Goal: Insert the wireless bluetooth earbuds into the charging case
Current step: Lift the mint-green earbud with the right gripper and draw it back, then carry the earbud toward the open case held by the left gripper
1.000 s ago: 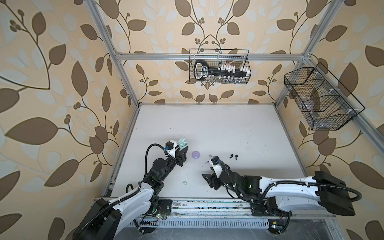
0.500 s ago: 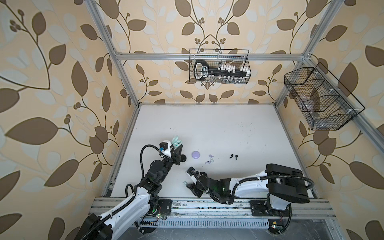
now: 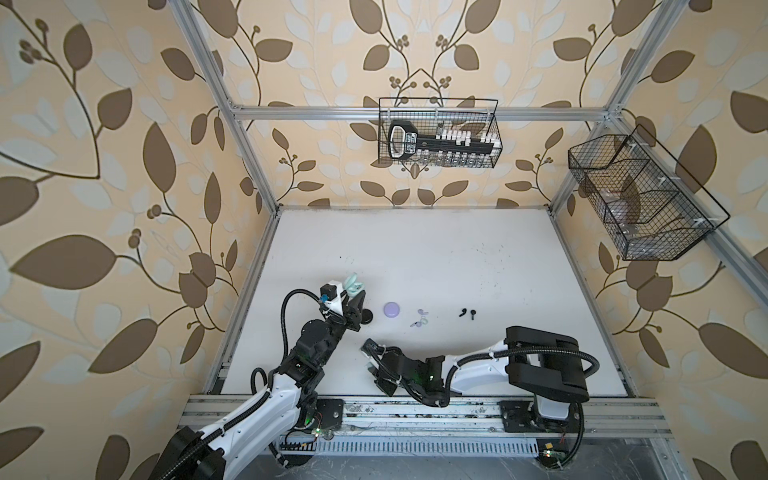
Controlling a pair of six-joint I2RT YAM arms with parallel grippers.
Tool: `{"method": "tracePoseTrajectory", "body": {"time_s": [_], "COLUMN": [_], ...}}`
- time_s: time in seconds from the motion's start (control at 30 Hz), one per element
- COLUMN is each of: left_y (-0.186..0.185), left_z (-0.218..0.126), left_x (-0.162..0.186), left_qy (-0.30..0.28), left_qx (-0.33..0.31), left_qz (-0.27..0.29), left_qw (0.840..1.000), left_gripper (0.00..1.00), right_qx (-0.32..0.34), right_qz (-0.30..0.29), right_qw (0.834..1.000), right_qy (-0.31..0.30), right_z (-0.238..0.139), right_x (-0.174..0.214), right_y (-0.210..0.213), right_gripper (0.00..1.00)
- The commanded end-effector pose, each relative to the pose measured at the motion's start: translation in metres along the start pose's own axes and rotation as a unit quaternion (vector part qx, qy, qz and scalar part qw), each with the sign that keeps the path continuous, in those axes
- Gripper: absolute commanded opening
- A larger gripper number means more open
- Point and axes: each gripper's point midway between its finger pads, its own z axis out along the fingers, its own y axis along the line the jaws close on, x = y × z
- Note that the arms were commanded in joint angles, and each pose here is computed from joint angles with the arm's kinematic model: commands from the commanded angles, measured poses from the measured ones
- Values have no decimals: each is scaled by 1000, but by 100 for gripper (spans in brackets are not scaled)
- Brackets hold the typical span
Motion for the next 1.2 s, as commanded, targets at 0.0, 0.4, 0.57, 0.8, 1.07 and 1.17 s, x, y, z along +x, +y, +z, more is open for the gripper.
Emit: {"method": "tracePoseTrajectory", "body": {"time_s": [0.0,0.4,0.57,0.8,1.07,1.17], "left_y": [-7,-10,-13,-38,-97,-108], "left_z": [1,1,1,4,4,1], "left_x": [-23,-24,-25,-26,-26,-26], "left_qy": [-33,-34,-35,-22,-6,-2], "left_qx": [13,20,27,90,255,283], "left_qz": [6,8,10,35,51,53], "left_qw": [999,999,999,995,965,958], "left_gripper": [0,0,0,0,0,0], "right_qx": [-3,-3,-7,-3,114,140], "right_qz": [-19,-28,-29,-22,-47,-60], "right_qw": [1000,999,999,1000,989,981], "right_qy": [14,28,27,-13,-88,-122], "right_z": [6,15,14,-13,-100,-140], "right_x": [6,15,18,-1,-56,-73], "right_y": [4,6,6,-2,-59,-76], "right_gripper": [29,21,11,3,0,0]}}
